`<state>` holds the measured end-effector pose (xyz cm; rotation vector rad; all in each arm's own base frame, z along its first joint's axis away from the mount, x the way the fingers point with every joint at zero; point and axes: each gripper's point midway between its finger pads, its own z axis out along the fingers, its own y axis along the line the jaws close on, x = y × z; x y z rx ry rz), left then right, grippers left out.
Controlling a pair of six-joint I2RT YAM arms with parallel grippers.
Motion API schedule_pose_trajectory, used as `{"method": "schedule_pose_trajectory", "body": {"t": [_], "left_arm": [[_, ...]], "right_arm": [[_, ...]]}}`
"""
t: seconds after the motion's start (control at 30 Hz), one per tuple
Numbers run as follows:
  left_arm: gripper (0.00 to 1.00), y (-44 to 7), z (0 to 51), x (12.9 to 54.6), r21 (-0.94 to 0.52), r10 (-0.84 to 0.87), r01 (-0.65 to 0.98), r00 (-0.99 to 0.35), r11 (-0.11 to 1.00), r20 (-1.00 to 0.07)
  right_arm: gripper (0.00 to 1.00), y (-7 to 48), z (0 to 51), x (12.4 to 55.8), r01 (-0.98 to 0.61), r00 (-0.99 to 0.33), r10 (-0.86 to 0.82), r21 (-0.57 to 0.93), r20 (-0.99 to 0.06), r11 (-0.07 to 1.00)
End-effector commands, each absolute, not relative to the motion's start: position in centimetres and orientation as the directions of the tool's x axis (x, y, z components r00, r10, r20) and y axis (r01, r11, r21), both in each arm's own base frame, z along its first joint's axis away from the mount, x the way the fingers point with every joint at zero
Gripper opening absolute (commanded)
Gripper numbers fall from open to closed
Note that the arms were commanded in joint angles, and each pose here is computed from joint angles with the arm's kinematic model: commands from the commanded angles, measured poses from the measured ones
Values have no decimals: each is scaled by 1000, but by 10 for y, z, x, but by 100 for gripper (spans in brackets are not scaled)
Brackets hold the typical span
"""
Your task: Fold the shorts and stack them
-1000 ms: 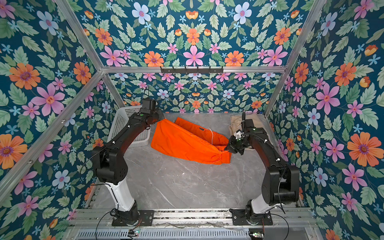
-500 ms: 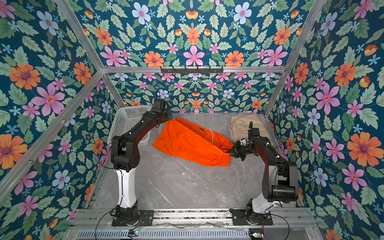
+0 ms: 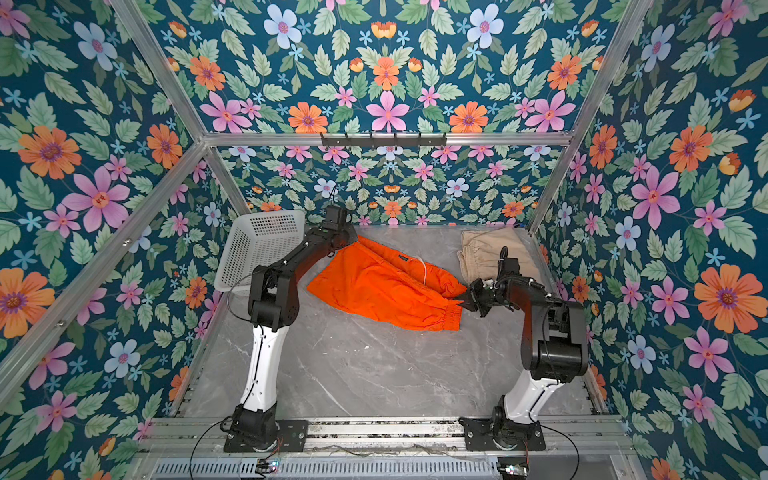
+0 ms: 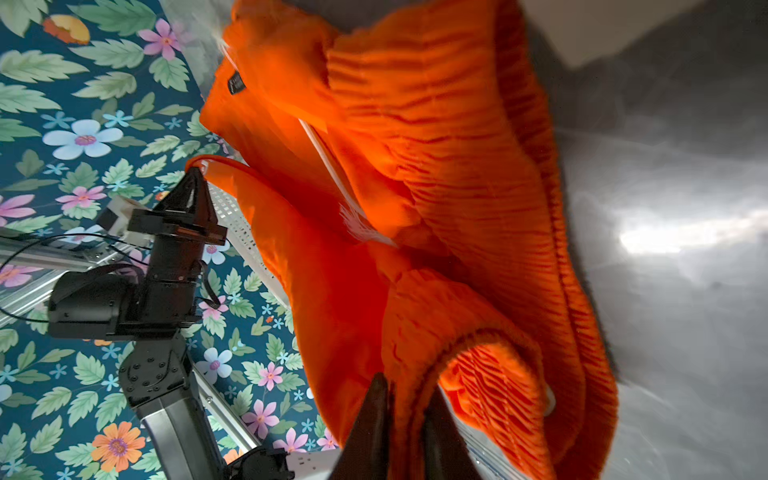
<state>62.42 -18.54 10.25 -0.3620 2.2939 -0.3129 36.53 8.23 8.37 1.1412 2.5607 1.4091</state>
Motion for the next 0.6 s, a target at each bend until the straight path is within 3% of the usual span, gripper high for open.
{"method": "schedule_pose_trajectory", "body": {"t": [0.0, 0.13, 0.23, 0.33, 0.57], "left_arm": [[4, -184, 108, 634, -356, -388, -180, -613, 917, -688], [13, -187, 112, 641, -381, -403, -170, -591, 909, -699], [33, -191, 121, 645, -396, -408, -154, -580, 905, -705], [44, -191, 138, 644, -395, -397, -134, -570, 909, -719], [52, -179, 201, 607, -375, -352, -67, -524, 925, -776]], "right_arm": [[17, 70, 85, 382, 596, -691, 660, 750, 294, 289], [22, 66, 81, 391, 601, -663, 686, 759, 299, 250], [33, 62, 84, 397, 597, -633, 721, 772, 284, 220], [42, 56, 98, 400, 572, -617, 751, 789, 235, 224], [47, 32, 163, 381, 496, -596, 802, 766, -42, 409]]}}
